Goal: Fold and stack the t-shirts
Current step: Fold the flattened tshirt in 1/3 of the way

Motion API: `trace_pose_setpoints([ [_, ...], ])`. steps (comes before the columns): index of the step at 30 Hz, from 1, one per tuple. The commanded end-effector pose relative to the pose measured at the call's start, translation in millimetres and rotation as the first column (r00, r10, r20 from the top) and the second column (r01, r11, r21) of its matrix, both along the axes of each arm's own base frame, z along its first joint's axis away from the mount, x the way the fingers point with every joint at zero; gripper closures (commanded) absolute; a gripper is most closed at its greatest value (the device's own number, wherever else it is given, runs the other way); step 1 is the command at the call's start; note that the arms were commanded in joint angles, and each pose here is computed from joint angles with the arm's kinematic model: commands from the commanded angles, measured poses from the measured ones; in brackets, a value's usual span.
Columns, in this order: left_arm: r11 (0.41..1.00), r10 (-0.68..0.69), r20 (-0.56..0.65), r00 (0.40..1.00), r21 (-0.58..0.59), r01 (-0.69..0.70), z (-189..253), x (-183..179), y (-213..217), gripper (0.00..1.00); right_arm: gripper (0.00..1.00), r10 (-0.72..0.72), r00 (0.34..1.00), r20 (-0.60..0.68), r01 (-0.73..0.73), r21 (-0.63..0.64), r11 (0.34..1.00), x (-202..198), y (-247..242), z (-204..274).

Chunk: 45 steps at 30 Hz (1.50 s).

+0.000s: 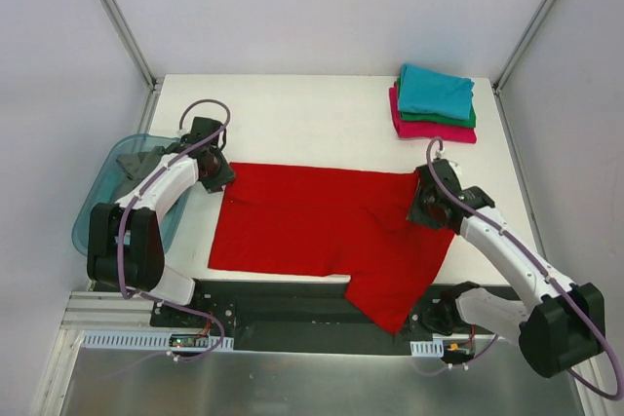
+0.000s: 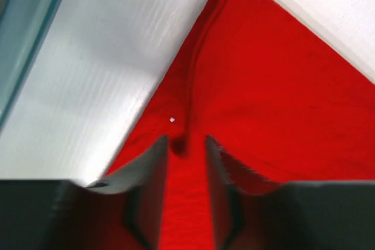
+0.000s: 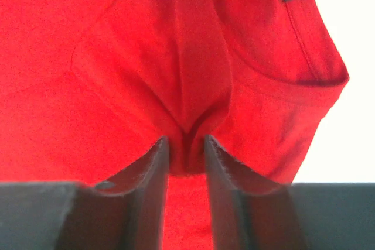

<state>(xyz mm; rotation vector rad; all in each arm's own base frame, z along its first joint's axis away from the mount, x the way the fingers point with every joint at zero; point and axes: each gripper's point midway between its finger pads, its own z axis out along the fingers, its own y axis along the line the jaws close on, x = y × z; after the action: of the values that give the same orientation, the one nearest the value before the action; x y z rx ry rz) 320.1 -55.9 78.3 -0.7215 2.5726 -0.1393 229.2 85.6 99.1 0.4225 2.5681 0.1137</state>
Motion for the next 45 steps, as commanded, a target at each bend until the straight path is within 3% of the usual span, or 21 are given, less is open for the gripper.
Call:
trace_pose_setpoints([
  [1, 1.000, 0.009, 0.000, 1.000, 0.002, -0.009, 12, -15, 1, 0.50, 0.46, -0.032, 0.999, -0.023, 0.032, 0.018, 0.999, -22, -4, -4],
  [4, 0.998, -0.047, 0.039, 0.998, -0.044, 0.049, 26, -15, -14, 0.35, 0.23, -0.017, 0.998, 0.062, 0.019, -0.036, 0.999, -11, -14, 15],
  [6, 0.992, -0.106, 0.089, 0.990, -0.058, 0.111, 44, -8, -29, 0.17, 0.05, 0.006, 0.992, 0.128, 0.004, -0.073, 0.997, 3, -19, 33],
  [7, 0.987, -0.141, 0.105, 0.984, -0.062, 0.148, 50, -6, -37, 0.05, 0.04, 0.022, 0.987, 0.157, -0.009, -0.084, 0.996, 11, -19, 40],
  [8, 0.982, -0.170, 0.123, 0.978, -0.067, 0.179, 58, -1, -45, 0.01, 0.04, 0.043, 0.984, 0.174, -0.028, -0.090, 0.996, 19, -19, 46],
  [13, 0.967, -0.230, 0.126, 0.965, -0.080, 0.241, 59, 31, -64, 0.01, 0.01, 0.147, 0.981, 0.124, -0.147, -0.015, 0.989, 66, -10, 50],
  [20, 0.963, -0.247, -0.016, 0.969, -0.114, 0.244, 5, 62, -70, 0.01, 0.29, 0.379, 0.921, -0.089, -0.389, -0.170, 0.905, 123, -21, 22],
  [28, 0.978, -0.194, -0.154, 0.969, -0.113, 0.178, -44, 49, -48, 0.01, 0.43, 0.439, 0.860, -0.260, -0.497, -0.235, 0.835, 138, -34, -10],
  [34, 0.983, -0.170, -0.192, 0.967, -0.105, 0.152, -56, 43, -39, 0.01, 0.46, 0.462, 0.823, -0.332, -0.532, -0.160, 0.832, 132, -25, -31],
  [40, 0.986, -0.158, -0.210, 0.965, -0.093, 0.141, -62, 40, -33, 0.01, 0.71, 0.306, 0.879, -0.365, -0.421, -0.294, 0.858, 141, -50, -35],
  [42, 0.986, -0.155, -0.220, 0.963, -0.089, 0.139, -65, 38, -31, 0.01, 0.80, 0.214, 0.921, -0.325, -0.333, -0.373, 0.866, 151, -64, -25],
  [45, 0.989, -0.139, -0.237, 0.961, -0.078, 0.124, -70, 34, -26, 0.01, 0.90, 0.138, 0.961, -0.241, -0.224, -0.382, 0.897, 162, -71, -12],
])
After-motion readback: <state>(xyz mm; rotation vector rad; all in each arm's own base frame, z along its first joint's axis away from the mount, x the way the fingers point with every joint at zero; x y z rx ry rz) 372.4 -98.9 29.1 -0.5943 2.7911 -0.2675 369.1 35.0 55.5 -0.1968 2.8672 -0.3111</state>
